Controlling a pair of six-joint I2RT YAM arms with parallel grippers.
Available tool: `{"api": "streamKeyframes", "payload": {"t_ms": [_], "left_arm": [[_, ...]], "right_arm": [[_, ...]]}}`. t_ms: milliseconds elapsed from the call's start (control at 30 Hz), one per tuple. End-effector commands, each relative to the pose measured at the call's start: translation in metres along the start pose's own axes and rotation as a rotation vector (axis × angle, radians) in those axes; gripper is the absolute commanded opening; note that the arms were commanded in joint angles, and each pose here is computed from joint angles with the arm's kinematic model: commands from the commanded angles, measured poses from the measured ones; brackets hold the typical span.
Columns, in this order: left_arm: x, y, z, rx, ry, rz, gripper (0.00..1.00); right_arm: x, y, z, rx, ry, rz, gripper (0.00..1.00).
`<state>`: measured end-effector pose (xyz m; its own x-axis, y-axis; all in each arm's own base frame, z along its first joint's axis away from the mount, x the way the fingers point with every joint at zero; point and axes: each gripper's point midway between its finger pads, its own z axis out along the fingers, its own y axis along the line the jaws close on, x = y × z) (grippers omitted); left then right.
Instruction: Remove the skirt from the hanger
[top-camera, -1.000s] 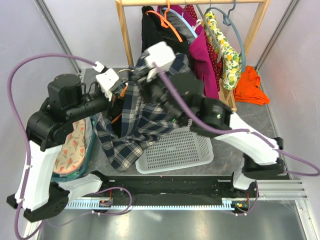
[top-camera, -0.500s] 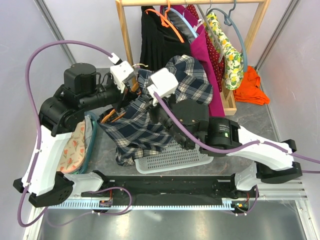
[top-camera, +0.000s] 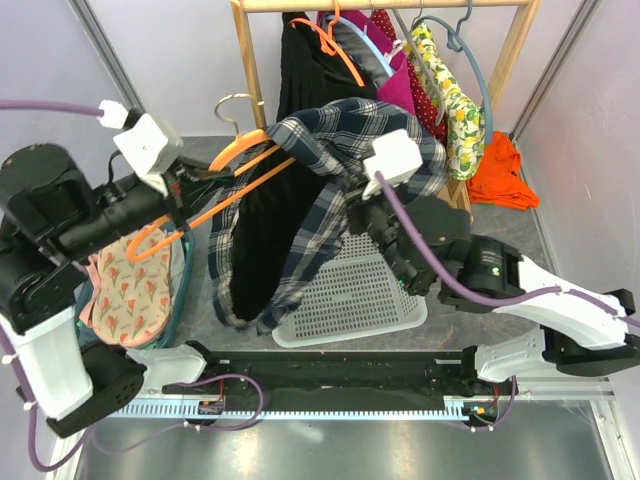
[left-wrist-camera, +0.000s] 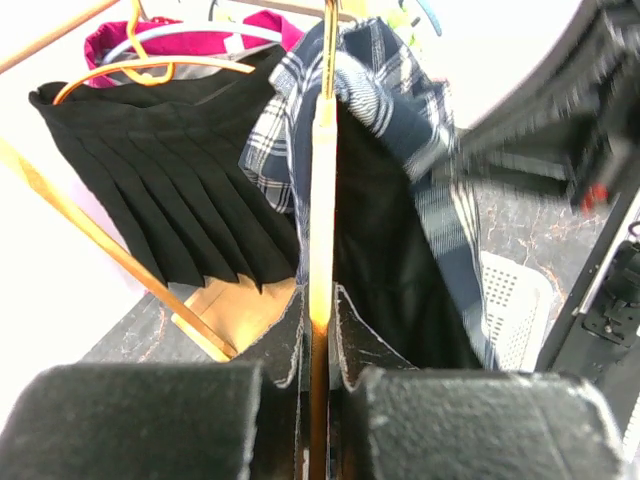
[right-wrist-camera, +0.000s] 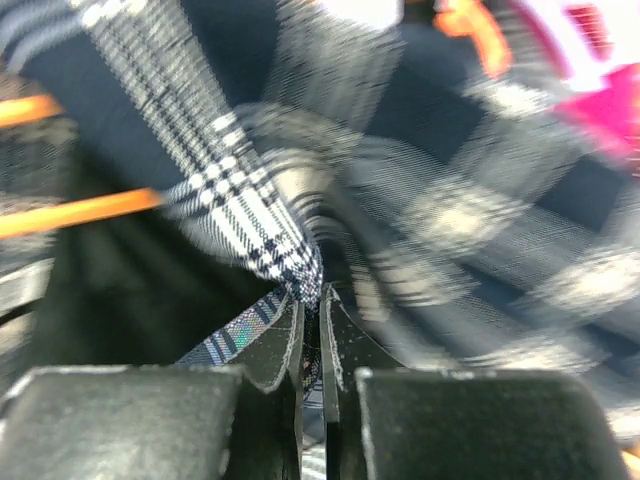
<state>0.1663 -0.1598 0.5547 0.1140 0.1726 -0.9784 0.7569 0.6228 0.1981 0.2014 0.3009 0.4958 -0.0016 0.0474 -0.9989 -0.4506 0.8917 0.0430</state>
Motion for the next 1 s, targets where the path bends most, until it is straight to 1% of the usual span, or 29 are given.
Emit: {"api": "streamKeyframes", "payload": {"t_ms": [0, 33, 67, 100, 133, 167, 233, 267, 367, 400, 433, 467, 533, 633, 700, 767, 800, 833, 867, 933, 967], "left_arm": [[-0.032, -0.012, -0.044, -0.008, -0.178, 0.029, 0.02], [-0.004, -0.019, -0.037, 0.033, -0.087, 0.019, 0.02], [0.006, -0.025, -0.045, 0.052, -0.067, 0.039, 0.02], [0.026, -0.033, -0.040, 0.096, -0.005, 0.027, 0.02], [0.036, -0.038, -0.043, 0.118, 0.025, 0.025, 0.02], [0.048, -0.042, -0.047, 0.137, 0.066, 0.031, 0.02], [0.051, -0.049, -0.057, 0.163, 0.063, 0.050, 0.02], [0.048, -0.050, -0.060, 0.163, 0.053, 0.054, 0.02], [0.023, -0.047, -0.072, 0.133, -0.026, 0.065, 0.02], [0.005, -0.044, -0.079, 0.110, -0.077, 0.078, 0.02], [-0.003, -0.042, -0.082, 0.095, -0.104, 0.067, 0.02], [-0.015, -0.036, -0.086, 0.054, -0.146, 0.072, 0.02], [-0.024, -0.030, -0.092, 0.010, -0.184, 0.054, 0.02], [-0.017, -0.020, -0.091, -0.056, -0.175, 0.036, 0.02], [-0.003, -0.012, -0.084, -0.094, -0.136, 0.023, 0.02], [0.005, -0.004, -0.084, -0.152, -0.123, -0.007, 0.02], [0.019, 0.011, -0.078, -0.232, -0.076, -0.027, 0.02], [0.019, 0.023, -0.077, -0.297, -0.082, -0.040, 0.02], [0.035, 0.045, -0.074, -0.428, -0.030, -0.059, 0.02], [0.045, 0.064, -0.069, -0.531, -0.002, -0.064, 0.02], [0.059, 0.071, -0.060, -0.565, 0.048, -0.067, 0.02]], "right_arm": [[-0.049, -0.087, -0.030, 0.256, -0.068, 0.009, 0.00], [-0.067, -0.100, -0.038, 0.274, -0.102, 0.008, 0.00], [-0.086, -0.112, -0.047, 0.284, -0.139, 0.044, 0.00], [-0.100, -0.118, -0.052, 0.288, -0.179, 0.085, 0.00], [-0.112, -0.128, -0.060, 0.289, -0.207, 0.110, 0.00], [-0.119, -0.134, -0.065, 0.293, -0.222, 0.104, 0.00], [-0.131, -0.143, -0.072, 0.307, -0.253, 0.138, 0.00], [-0.133, -0.145, -0.073, 0.311, -0.255, 0.124, 0.00], [-0.134, -0.147, -0.072, 0.338, -0.251, 0.105, 0.00], [-0.136, -0.146, -0.071, 0.337, -0.256, 0.113, 0.00], [-0.139, -0.145, -0.072, 0.324, -0.266, 0.117, 0.00], [-0.141, -0.144, -0.072, 0.308, -0.279, 0.143, 0.00], [-0.139, -0.138, -0.069, 0.280, -0.278, 0.137, 0.00], [-0.129, -0.126, -0.060, 0.272, -0.248, 0.109, 0.00], [-0.124, -0.116, -0.053, 0.254, -0.238, 0.098, 0.00], [-0.124, -0.110, -0.050, 0.235, -0.241, 0.100, 0.00], [-0.123, -0.102, -0.046, 0.214, -0.240, 0.093, 0.00], [-0.122, -0.096, -0.043, 0.197, -0.239, 0.101, 0.00], [-0.123, -0.091, -0.041, 0.182, -0.240, 0.105, 0.00], [-0.122, -0.071, -0.031, 0.122, -0.240, 0.113, 0.00], [-0.119, -0.063, -0.028, 0.099, -0.230, 0.107, 0.00]]}}
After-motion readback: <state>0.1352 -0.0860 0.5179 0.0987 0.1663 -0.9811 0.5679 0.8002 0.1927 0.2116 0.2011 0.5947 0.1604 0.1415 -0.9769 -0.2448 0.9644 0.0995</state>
